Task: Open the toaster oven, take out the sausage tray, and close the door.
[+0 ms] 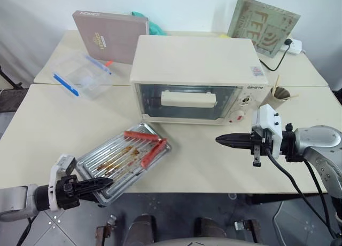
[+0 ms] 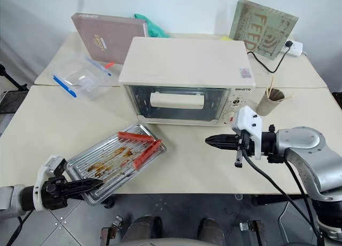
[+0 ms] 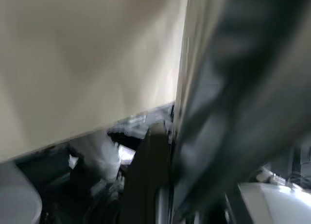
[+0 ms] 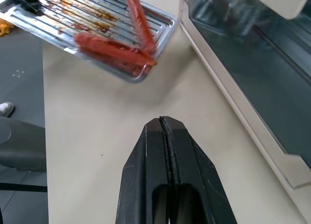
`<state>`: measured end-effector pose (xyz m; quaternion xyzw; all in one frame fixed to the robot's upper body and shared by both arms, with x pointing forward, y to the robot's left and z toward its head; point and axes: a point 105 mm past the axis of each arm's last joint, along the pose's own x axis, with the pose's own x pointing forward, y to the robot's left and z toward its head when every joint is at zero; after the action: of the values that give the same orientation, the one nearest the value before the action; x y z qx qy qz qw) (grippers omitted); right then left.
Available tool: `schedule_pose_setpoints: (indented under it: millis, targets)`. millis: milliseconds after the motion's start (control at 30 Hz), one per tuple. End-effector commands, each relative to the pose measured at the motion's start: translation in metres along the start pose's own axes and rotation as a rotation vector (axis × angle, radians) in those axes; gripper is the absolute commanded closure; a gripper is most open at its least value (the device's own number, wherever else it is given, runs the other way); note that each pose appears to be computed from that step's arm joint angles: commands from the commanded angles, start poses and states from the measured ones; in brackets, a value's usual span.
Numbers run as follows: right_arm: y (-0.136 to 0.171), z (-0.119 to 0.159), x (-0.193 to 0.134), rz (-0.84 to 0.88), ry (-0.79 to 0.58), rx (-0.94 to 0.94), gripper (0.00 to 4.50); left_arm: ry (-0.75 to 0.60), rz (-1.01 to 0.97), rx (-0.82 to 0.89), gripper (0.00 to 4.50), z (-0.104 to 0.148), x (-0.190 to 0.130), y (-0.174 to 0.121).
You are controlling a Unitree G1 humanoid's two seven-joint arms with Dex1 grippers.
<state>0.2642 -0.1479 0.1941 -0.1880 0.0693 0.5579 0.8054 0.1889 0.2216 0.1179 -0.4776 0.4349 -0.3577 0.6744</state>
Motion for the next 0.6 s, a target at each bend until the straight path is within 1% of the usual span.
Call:
schedule_pose_setpoints:
  millis: [33, 200, 433, 600]
  targets:
    - [0.000, 0.013, -0.009, -0.034, -0.018, -0.038, 4.47, -0.046, -0.057, 0.013, 4.50, 0.010, -0.006, -0.011]
    - [0.000, 0.012, -0.010, -0.034, -0.009, -0.029, 4.47, -0.066, -0.063, -0.006, 4.50, 0.009, -0.011, -0.008]
    - [-0.001, 0.011, -0.011, -0.022, 0.004, -0.025, 4.47, 0.001, -0.070, -0.024, 4.50, -0.001, -0.001, -0.007]
    - [0.000, 0.008, -0.013, -0.015, 0.025, -0.020, 4.47, 0.074, -0.084, -0.029, 4.50, 0.000, 0.014, -0.007]
